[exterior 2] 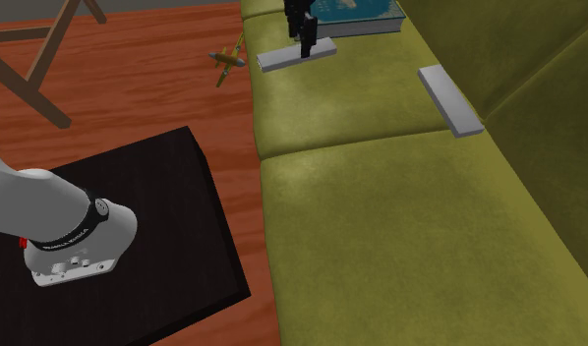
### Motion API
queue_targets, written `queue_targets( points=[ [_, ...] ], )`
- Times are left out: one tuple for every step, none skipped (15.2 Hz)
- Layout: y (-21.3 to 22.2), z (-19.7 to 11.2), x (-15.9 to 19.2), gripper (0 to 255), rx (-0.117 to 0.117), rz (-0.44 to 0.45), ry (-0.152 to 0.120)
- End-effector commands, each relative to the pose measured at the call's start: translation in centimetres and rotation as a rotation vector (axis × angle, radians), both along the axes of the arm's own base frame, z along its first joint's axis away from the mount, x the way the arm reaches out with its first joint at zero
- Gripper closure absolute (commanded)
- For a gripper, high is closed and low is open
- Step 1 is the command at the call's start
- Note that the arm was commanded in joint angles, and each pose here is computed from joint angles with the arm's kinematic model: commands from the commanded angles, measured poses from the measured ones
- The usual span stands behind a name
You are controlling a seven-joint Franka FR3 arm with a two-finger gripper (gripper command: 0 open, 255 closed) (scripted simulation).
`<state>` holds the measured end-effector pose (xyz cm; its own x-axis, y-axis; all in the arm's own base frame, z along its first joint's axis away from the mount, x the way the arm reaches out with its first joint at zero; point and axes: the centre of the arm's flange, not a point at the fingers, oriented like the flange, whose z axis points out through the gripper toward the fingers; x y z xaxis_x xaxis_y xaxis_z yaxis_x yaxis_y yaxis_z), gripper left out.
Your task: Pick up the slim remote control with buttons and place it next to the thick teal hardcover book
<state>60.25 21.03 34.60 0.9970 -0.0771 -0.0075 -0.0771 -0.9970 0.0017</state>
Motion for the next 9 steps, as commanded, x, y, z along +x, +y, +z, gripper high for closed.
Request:
queue_targets(
  points=[
    [0.0, 0.0, 0.0, 0, 0.000, 0.000, 0.000],
    [0.0, 0.0, 0.0, 0, 0.000, 0.000, 0.000],
    [0.0, 0.0, 0.0, 0, 0.000, 0.000, 0.000],
    [0.0, 1.3, 0.0, 0, 0.000, 0.000, 0.000],
    [0.0, 2.6, 0.0, 0, 0.000, 0.000, 0.000],
    [0.0, 4.0, 0.0, 0, 0.000, 0.000, 0.000],
    [0.0, 5.0, 0.0, 0, 0.000, 0.000, 0.000],
    [0.0, 5.0, 0.0, 0, 0.000, 0.000, 0.000],
    [0.0, 5.0, 0.0, 0, 0.000, 0.000, 0.000]
  ],
)
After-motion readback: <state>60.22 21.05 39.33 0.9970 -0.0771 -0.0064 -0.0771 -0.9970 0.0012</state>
